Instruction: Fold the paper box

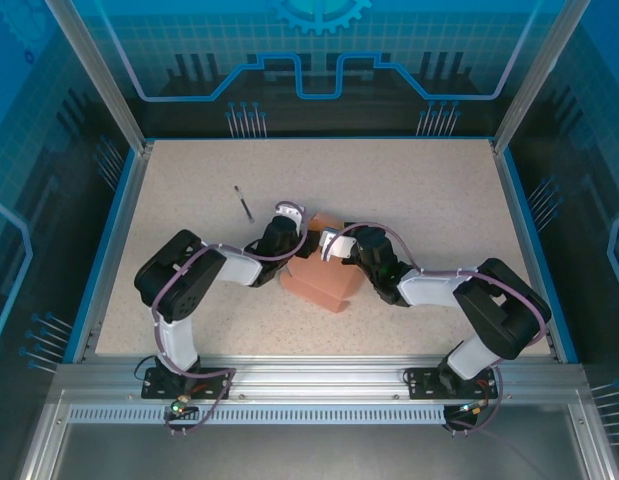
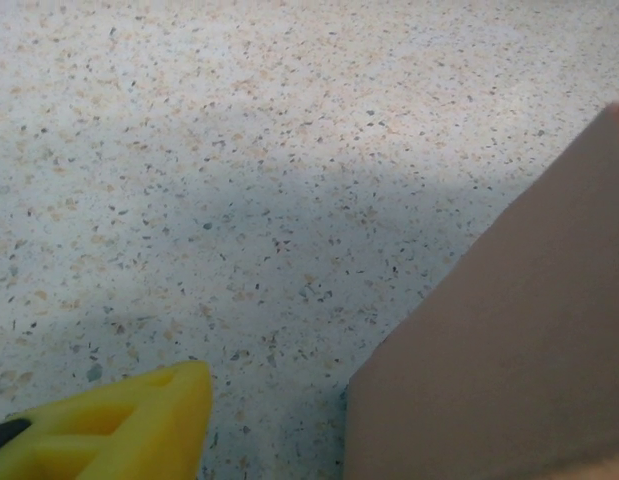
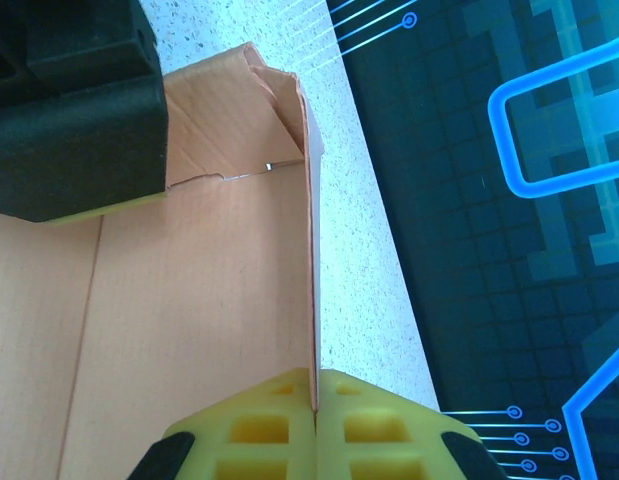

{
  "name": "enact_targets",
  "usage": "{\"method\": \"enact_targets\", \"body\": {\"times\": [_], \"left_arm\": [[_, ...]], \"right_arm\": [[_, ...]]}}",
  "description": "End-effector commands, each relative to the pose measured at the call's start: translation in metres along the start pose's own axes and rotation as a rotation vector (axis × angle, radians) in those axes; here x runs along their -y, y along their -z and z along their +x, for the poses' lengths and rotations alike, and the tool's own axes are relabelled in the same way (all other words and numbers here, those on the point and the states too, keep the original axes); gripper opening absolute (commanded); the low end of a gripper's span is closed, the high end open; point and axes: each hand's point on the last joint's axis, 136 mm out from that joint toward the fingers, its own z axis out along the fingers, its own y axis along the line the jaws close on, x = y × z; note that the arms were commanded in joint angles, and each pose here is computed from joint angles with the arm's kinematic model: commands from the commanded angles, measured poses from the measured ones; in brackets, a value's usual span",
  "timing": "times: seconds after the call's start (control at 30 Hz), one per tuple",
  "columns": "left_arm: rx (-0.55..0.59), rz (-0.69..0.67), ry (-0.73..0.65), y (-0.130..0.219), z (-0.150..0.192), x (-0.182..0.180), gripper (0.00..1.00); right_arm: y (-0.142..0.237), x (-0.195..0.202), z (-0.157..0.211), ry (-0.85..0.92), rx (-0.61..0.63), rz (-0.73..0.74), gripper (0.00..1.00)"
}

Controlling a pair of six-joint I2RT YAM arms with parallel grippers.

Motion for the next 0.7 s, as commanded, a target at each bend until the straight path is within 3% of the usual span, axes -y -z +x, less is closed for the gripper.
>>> {"method": "enact_targets", "body": {"times": [0.0, 0.23, 0.67], "left_arm": [[0.104, 0.055, -0.028, 0.0113, -0.0338, 0.0103, 0.59], [0.119, 0.066, -0.027, 0.0106, -0.0402, 0.0137, 0.56], [0.097, 0.037, -0.032, 0.0058, -0.0343, 0.0080, 0.31]], "right_arm": [[0.0012, 0.0048, -0.0028, -0.022, 0.009, -0.001, 0.00], [0.0018, 0.0052, -0.0025, -0.019, 0.009, 0.000, 0.00], [0.0031, 0.0066, -0.0048, -0.029, 0.019, 0.000, 0.00]]}}
